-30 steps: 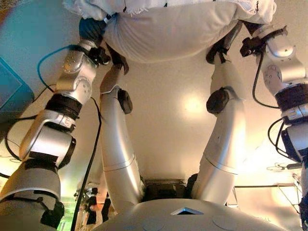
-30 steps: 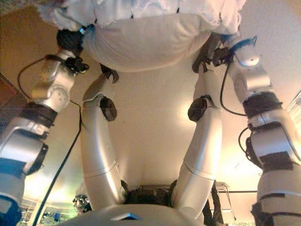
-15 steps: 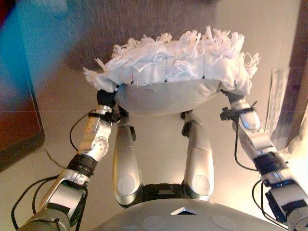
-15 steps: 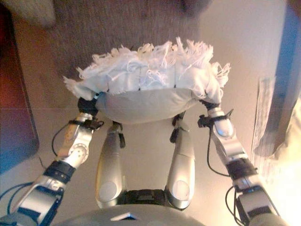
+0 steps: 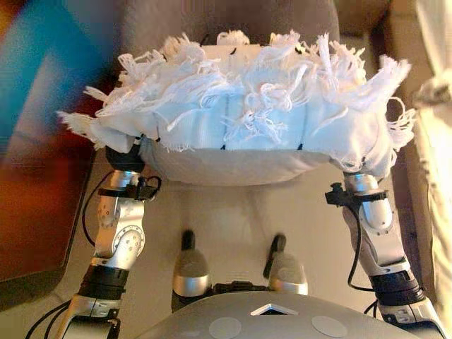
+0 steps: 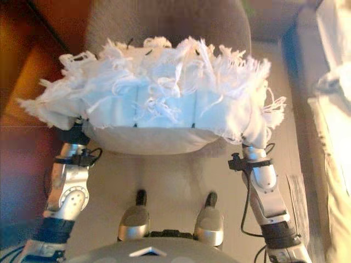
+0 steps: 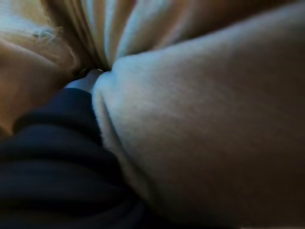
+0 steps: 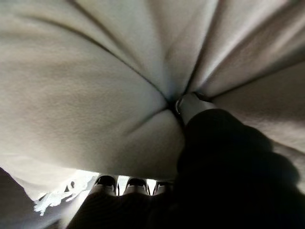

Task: Pick up the cushion and take it to the sofa

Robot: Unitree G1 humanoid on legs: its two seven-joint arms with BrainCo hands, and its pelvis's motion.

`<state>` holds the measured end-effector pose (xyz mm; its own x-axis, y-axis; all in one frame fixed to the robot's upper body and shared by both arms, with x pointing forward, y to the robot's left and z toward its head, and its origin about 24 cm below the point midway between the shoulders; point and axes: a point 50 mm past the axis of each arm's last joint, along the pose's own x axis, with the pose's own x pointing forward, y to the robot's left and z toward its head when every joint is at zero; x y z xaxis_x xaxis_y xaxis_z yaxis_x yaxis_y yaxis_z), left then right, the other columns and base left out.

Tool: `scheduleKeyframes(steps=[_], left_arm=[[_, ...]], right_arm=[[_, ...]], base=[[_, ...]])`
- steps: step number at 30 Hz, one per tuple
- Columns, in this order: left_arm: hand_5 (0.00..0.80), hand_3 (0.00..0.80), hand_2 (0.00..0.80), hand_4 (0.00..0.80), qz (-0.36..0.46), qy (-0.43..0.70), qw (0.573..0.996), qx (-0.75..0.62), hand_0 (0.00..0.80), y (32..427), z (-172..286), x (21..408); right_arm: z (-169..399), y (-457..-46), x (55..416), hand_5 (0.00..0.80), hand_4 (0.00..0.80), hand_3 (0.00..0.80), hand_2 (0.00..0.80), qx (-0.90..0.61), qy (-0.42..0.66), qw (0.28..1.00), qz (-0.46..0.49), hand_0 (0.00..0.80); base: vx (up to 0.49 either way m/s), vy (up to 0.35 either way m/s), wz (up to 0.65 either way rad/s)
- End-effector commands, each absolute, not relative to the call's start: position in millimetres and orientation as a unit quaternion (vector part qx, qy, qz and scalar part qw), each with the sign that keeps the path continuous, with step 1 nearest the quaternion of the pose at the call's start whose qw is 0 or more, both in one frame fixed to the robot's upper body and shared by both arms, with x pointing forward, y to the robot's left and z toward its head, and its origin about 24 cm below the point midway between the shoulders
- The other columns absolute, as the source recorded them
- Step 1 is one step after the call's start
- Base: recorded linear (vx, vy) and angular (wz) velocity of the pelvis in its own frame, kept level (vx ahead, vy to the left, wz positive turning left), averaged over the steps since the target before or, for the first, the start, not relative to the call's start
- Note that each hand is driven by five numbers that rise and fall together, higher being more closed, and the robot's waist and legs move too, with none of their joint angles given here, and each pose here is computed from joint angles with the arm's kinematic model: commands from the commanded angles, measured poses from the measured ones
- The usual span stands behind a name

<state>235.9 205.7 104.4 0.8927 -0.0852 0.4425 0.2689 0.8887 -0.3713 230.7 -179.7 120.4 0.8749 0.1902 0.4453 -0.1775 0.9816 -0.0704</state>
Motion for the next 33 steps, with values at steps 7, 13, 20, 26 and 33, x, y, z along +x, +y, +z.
scheduleKeyframes(steps=[7, 13, 20, 26, 33], left_arm=[[0.8, 0.8, 0.8, 0.8, -0.171, -0.254, 0.926, -0.221, 0.8, 171, 130, 227], [0.8, 0.8, 0.8, 0.8, -0.145, -0.271, 0.923, -0.232, 0.8, 180, 134, 222], [0.8, 0.8, 0.8, 0.8, -0.17, -0.261, 0.921, -0.232, 0.8, 176, 136, 223], [0.8, 0.8, 0.8, 0.8, -0.158, -0.249, 0.923, -0.249, 0.8, 178, 131, 222], [0.8, 0.8, 0.8, 0.8, -0.145, -0.24, 0.926, -0.253, 0.8, 188, 131, 223]], right_arm=[[162, -157, 222, 0.8, 0.8, 0.8, 0.8, 0.006, -0.332, 0.93, 0.156, 0.8], [171, -157, 222, 0.8, 0.8, 0.8, 0.8, -0.001, -0.344, 0.921, 0.18, 0.8], [164, -144, 224, 0.8, 0.8, 0.8, 0.8, 0.0, -0.335, 0.932, 0.143, 0.8], [151, -144, 220, 0.8, 0.8, 0.8, 0.8, -0.001, -0.3, 0.939, 0.169, 0.8], [147, -156, 219, 0.8, 0.8, 0.8, 0.8, 0.0, -0.285, 0.945, 0.16, 0.8]], base=[[-0.004, -0.254, 0.16], [0.003, -0.227, -0.24], [0.302, -0.056, -0.21], [0.646, 0.085, 0.44], [0.785, 0.31, -0.49]])
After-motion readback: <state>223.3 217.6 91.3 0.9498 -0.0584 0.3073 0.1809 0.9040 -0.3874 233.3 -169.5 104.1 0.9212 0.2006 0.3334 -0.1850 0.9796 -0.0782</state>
